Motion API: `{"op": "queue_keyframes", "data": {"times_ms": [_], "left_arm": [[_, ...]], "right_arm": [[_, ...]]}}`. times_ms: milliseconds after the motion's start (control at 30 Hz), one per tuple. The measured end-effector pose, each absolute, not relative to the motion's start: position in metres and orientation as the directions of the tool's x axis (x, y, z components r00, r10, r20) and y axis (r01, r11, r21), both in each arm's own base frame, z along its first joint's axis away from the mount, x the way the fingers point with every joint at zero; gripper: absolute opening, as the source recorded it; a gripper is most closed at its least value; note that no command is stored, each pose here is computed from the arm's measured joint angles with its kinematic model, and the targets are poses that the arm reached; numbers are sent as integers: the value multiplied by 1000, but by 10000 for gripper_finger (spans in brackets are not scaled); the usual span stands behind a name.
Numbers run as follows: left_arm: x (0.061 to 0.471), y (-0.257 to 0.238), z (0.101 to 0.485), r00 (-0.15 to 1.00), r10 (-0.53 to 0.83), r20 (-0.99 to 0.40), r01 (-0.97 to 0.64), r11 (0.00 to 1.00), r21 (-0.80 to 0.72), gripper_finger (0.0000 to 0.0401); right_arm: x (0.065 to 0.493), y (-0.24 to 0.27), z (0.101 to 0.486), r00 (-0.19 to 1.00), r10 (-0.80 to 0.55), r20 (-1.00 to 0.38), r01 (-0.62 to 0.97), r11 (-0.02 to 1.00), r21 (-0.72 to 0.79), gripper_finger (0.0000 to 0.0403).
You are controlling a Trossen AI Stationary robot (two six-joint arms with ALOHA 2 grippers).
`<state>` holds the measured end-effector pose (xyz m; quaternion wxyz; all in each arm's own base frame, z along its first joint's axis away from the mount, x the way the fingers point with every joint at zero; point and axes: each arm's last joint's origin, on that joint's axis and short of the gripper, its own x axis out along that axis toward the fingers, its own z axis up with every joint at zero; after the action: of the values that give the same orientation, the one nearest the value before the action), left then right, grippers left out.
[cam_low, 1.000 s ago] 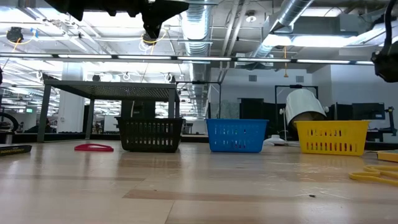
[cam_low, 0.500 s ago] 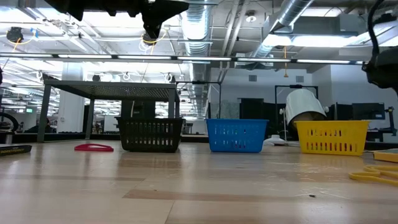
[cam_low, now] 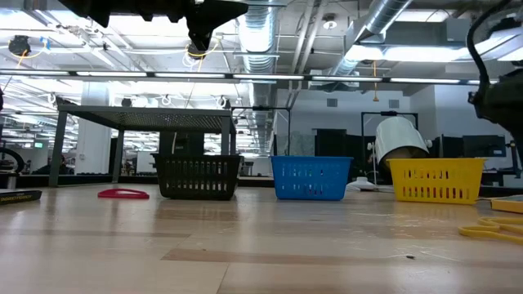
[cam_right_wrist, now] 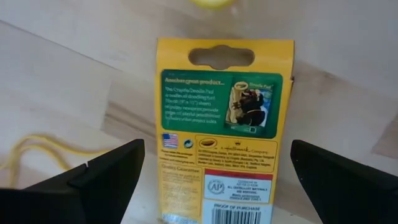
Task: Pick & Place Office Desk Supplies
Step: Put the crayon box into the black basket
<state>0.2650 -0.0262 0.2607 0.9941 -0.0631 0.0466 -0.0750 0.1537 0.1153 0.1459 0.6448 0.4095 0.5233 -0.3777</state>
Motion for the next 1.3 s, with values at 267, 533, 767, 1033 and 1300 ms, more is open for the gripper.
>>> {"op": "queue_keyframes", "data": {"times_ms": [267, 533, 767, 1033, 1300], "left_arm": [[265, -26, 261, 984, -155, -82, 144, 981, -133, 208], [265, -26, 261, 984, -156, -83, 144, 981, -134, 208], [265, -26, 261, 984, -156, -83, 144, 981, -133, 208], [265, -26, 261, 984, -156, -83, 144, 981, -133, 208], [265, -26, 261, 984, -156, -83, 144, 981, -133, 208]], "right_arm": [[165, 124, 123, 46, -69, -997, 900, 436, 11, 399], [168, 125, 126, 34, -92, -995, 909, 417, -8, 387], [168, 126, 126, 44, -101, -994, 912, 411, -2, 379], [168, 126, 127, 47, -96, -994, 912, 409, 3, 350], [167, 124, 135, 90, -71, -993, 902, 428, 51, 283]]}}
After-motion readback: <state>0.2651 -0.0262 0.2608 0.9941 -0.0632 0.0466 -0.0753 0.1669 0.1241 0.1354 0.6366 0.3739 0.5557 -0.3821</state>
